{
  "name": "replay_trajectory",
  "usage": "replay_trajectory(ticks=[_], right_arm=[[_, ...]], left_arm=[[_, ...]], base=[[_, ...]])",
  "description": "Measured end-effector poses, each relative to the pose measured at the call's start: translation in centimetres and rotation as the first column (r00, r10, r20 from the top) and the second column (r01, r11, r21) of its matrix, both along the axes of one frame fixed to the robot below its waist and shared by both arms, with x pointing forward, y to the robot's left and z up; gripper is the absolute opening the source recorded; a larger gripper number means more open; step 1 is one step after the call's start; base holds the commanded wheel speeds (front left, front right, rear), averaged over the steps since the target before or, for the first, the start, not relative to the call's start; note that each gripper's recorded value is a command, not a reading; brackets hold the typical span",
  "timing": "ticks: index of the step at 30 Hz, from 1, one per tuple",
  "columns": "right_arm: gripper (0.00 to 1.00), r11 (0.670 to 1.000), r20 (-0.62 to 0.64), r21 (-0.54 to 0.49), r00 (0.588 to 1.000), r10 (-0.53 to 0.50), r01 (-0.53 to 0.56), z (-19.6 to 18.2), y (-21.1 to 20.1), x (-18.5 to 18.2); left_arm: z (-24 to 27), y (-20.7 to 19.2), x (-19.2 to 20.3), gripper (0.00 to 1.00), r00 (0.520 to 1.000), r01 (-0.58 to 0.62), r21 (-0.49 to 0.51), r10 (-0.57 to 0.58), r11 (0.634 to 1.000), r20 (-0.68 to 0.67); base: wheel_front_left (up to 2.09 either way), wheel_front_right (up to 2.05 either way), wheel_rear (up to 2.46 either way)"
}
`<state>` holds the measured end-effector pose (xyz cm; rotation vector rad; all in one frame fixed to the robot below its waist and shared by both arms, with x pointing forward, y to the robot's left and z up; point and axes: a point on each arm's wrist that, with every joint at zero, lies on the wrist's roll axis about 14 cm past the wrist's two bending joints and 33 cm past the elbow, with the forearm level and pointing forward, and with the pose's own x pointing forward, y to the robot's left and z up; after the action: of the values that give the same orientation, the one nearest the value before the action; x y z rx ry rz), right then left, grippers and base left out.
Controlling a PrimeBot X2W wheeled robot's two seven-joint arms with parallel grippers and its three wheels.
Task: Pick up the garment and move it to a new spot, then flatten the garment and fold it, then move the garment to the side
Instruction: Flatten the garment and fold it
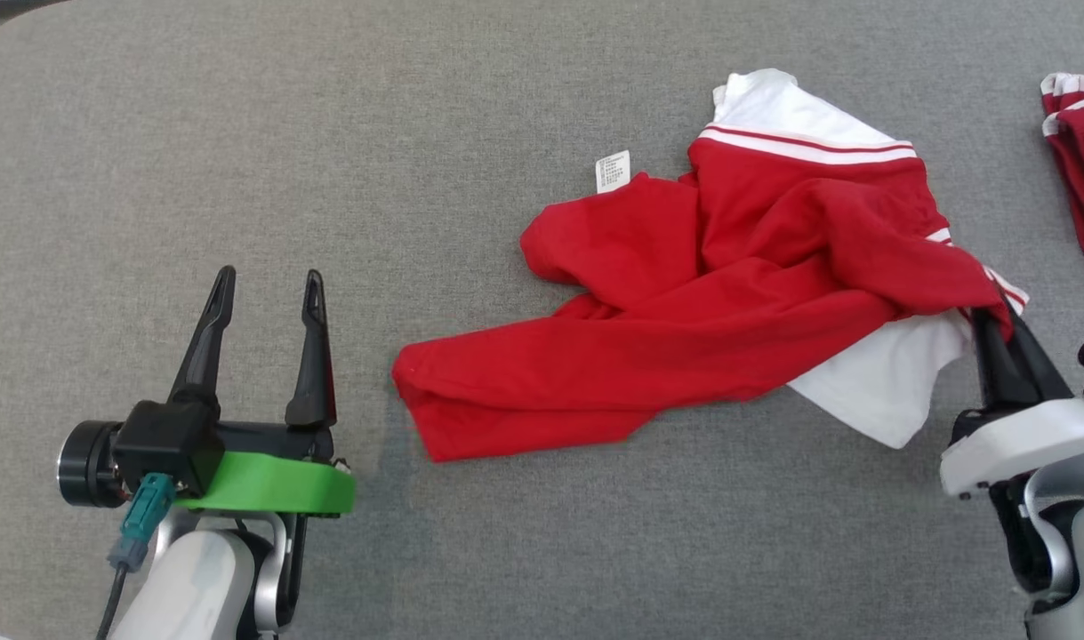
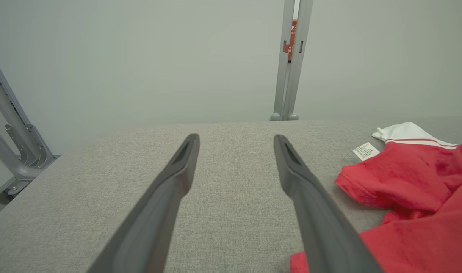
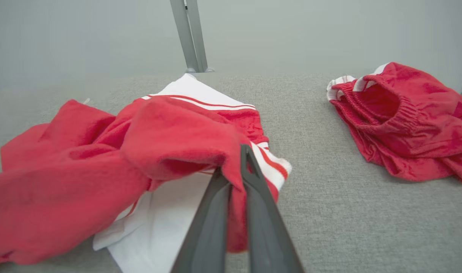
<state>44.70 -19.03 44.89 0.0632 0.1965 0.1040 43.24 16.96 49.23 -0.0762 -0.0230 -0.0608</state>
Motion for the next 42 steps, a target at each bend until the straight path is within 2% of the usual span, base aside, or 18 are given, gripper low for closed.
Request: replay_trajectory(ticks=[5, 7, 15, 23, 31, 39, 42], right_arm=[[0.02, 1.000, -0.011, -0.010, 1.000, -0.005, 0.005, -0.8, -1.2, 2.2], [1.00, 0.999, -0.012, -0.009, 0.999, -0.032, 0.032, -1.2, -2.1, 3.0], [1.00, 0.998, 0.126, -0.039, 0.991, -0.049, 0.055, 0.6, -3.0, 3.6], [1.00, 1.000, 0.249, -0.021, 0.968, 0.020, -0.016, 4.8, 0.6, 0.0], [1.00, 0.999, 0.265, 0.034, 0.964, -0.007, -0.002, 7.0, 1.6, -3.9], [1.00, 0.999, 0.265, 0.040, 0.964, -0.016, 0.005, 7.6, 1.6, -4.5], [1.00, 0.999, 0.261, 0.040, 0.965, -0.014, 0.004, 7.6, 1.6, -4.4]], left_arm=[[-0.5, 0.0, 0.5, 1.00, 1.000, 0.002, 0.000, -0.002, 1.000, -0.009], [-0.9, 0.1, 0.5, 1.00, 1.000, -0.003, 0.000, 0.003, 1.000, -0.020], [-0.9, 0.2, 0.3, 1.00, 1.000, -0.007, 0.002, 0.007, 1.000, -0.021], [-0.3, 0.4, -0.6, 1.00, 1.000, -0.019, 0.008, 0.019, 1.000, -0.010], [-0.1, -0.5, -1.8, 1.00, 1.000, 0.009, 0.020, -0.009, 1.000, -0.014], [0.1, -1.1, -2.2, 1.00, 0.999, 0.030, 0.020, -0.030, 0.999, -0.021], [-0.4, -2.2, -2.4, 1.00, 0.996, 0.074, 0.016, -0.073, 0.997, -0.059]], base=[[0.00, 0.00, 0.00], [0.00, 0.00, 0.00], [0.00, 0.00, 0.00], [0.00, 0.00, 0.00], [0.00, 0.00, 0.00], [0.00, 0.00, 0.00], [0.00, 0.00, 0.00]])
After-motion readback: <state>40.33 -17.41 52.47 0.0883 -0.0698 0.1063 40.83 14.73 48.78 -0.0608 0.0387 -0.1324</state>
